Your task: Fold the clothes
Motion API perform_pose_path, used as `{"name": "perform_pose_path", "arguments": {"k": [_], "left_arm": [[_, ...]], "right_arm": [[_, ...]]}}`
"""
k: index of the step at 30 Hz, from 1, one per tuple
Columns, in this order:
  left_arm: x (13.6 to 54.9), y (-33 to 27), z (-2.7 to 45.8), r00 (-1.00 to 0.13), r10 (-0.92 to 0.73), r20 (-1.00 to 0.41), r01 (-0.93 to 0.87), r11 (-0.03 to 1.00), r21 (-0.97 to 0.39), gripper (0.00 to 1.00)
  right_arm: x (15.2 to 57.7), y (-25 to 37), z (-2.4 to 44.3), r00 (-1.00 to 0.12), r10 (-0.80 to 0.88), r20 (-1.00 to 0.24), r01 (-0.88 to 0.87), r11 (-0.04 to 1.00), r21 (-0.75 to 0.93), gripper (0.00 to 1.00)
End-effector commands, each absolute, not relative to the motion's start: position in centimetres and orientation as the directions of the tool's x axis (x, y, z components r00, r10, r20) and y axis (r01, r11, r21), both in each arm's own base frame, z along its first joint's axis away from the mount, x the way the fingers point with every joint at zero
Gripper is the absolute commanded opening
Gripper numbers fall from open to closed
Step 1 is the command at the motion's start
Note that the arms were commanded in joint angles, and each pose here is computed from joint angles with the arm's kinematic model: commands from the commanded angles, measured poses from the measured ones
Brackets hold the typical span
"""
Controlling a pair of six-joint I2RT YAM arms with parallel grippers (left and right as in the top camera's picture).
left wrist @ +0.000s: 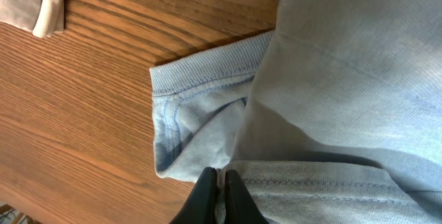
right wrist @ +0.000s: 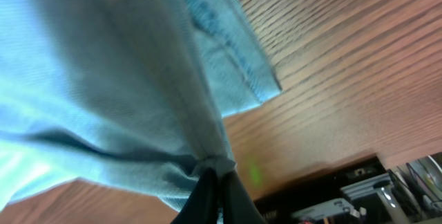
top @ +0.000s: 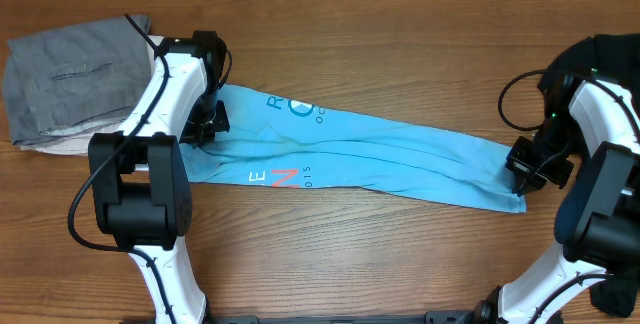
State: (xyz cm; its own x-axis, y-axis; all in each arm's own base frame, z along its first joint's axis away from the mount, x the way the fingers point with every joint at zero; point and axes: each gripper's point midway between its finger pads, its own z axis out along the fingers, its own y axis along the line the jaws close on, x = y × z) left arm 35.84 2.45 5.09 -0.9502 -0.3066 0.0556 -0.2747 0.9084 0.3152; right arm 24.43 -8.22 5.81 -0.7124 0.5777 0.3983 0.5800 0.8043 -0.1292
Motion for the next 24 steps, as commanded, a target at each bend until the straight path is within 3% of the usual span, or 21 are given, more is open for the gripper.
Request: {"name": "perform_pose_path", "arguments": {"k": [1,24], "left_arm": [[35.9,3.4,5.0,-0.944,-0.326,0.042,-0.294,0.894,0.337,0.04],[35.1,5.2,5.0,-0.921,-0.383,0.075,-0.343,0.886,0.313,0.04]], "right_arm": [[26.2,-8.4,7.9,-0.757,0.555,0.345,0.571,0.818,-0.064,0.04],[25.8,-11.3,7.0,-0.707,0.645,0.29,0.639,0.758,-0.131,0.04]]}}
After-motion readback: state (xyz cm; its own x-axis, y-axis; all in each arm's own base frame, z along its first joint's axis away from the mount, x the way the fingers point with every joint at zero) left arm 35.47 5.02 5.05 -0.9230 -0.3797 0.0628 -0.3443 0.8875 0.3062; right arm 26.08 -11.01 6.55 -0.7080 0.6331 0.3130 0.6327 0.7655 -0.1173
